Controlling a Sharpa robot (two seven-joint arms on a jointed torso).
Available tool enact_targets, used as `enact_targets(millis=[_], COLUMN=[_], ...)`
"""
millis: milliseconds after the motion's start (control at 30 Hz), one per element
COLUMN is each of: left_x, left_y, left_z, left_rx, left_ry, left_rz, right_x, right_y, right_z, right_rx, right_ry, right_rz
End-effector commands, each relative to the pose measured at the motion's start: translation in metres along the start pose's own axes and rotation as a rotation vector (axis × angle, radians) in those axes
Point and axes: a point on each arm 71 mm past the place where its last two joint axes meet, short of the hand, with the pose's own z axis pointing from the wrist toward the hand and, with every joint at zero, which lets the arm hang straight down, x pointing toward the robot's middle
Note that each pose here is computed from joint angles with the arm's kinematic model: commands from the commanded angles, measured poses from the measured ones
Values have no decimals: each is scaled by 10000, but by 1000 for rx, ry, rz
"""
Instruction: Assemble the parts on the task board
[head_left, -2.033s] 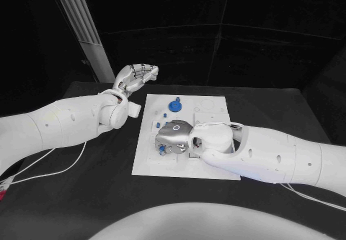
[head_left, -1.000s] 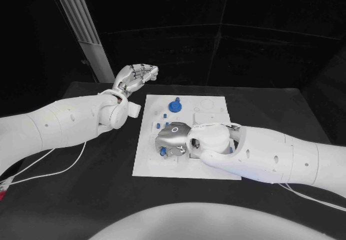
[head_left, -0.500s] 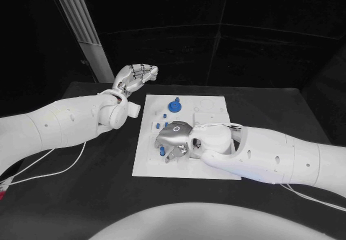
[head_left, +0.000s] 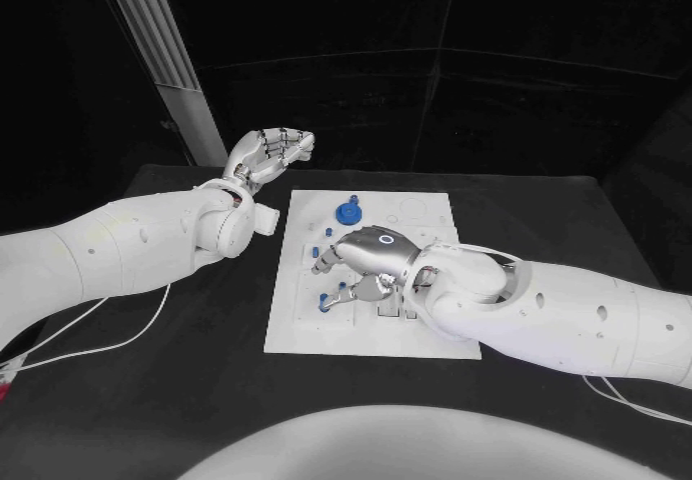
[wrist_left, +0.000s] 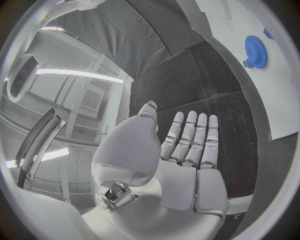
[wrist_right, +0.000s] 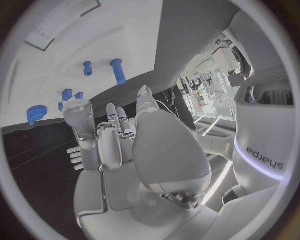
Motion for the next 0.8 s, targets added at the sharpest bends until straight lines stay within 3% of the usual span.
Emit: enact_targets(millis=[33, 200, 367, 533, 800], left_x=[11, 23, 41, 59, 96], left_y=[-147, -137, -133, -130, -126], left_z=[-6, -1, 11, 26, 46], left_rx=[205, 203, 202, 202, 202], left_ry=[10, 12, 14, 15, 20], left_rz=[-11, -12, -13, -13, -15], right_x=[-275, -582, -742, -788, -754], right_y=[-99, -335, -553, -718, -870], right_z=[-96, -355, -672, -1010, -1365], right_rx=[63, 173, 306, 456, 629], right_ry=[-196, -274, -294, -264, -192], right_rz=[272, 379, 436, 470, 475])
